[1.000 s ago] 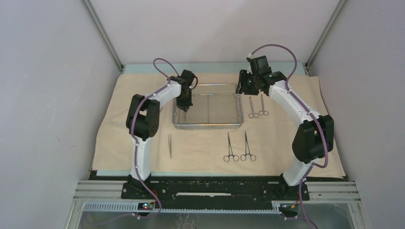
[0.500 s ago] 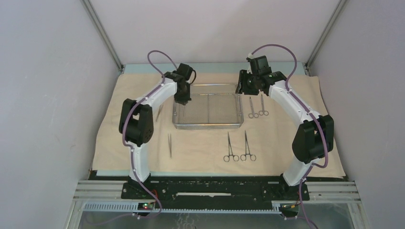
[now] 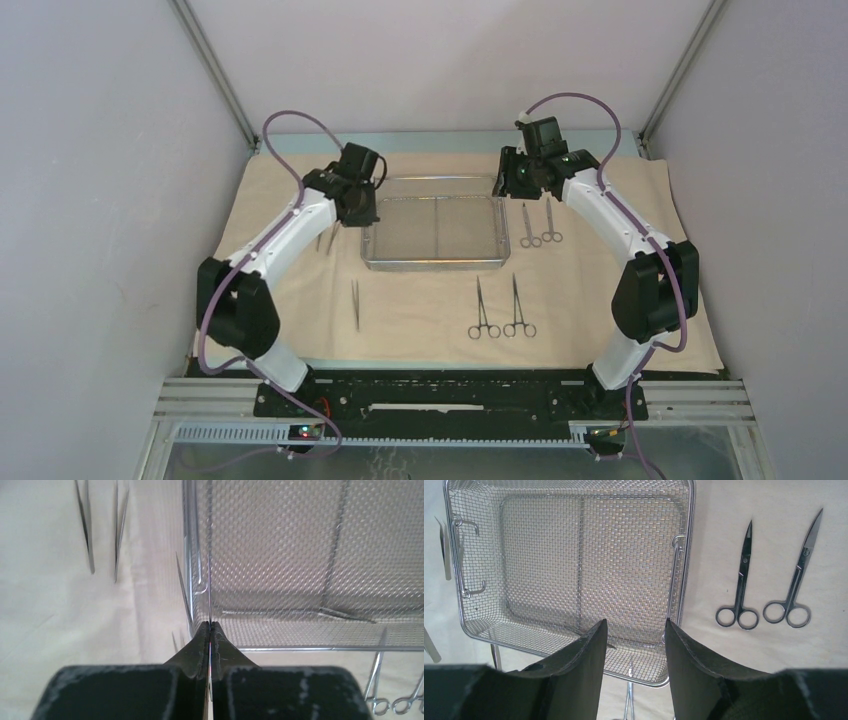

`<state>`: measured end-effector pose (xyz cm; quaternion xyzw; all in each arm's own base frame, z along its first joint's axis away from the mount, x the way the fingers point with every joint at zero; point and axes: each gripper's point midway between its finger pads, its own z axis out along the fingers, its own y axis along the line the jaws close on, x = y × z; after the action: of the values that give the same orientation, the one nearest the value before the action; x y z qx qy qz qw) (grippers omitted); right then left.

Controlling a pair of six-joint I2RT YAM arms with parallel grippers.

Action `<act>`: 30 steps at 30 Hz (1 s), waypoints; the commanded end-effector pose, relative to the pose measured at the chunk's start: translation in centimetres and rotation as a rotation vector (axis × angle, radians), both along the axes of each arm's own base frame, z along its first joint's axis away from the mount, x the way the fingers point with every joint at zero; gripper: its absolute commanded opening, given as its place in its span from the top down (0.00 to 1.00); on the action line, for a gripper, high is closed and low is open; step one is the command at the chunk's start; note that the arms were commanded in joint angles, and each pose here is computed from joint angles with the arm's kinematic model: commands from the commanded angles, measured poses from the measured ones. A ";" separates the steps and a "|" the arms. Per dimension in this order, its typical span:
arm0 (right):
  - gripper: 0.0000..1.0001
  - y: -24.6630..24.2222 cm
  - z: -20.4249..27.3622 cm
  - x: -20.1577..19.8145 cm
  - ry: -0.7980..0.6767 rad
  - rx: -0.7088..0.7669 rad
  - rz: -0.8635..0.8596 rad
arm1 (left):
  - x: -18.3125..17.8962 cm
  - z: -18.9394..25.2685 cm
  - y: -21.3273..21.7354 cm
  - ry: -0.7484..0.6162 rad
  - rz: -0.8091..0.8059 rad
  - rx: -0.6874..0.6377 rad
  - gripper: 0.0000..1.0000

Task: Open and lay out the surgical kit
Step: Place the medical item in the surgical kit.

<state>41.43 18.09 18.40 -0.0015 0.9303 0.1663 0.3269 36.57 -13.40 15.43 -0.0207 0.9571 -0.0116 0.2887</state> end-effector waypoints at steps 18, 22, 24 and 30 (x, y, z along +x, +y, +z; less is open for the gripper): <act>0.45 0.8 3.2 -0.3 -0.089 0.014 0.007 | -11.4 -7.7 1.0 0.098 0.092 -0.084 1.00; 0.46 0.8 3.3 -0.3 -0.091 0.012 0.008 | -11.5 -9.1 0.1 0.124 0.090 -0.091 1.00; 0.46 0.7 3.3 -0.4 -0.092 0.010 0.006 | -11.6 -9.8 -0.6 0.137 0.080 -0.098 1.00; 0.45 0.7 3.3 -0.4 -0.093 0.006 0.006 | -11.8 -11.2 -1.4 0.160 0.066 -0.091 1.00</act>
<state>41.10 18.73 18.71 -0.0091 0.9291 0.1616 0.3324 24.53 -13.70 5.10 -0.0595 0.9766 -0.0286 0.2045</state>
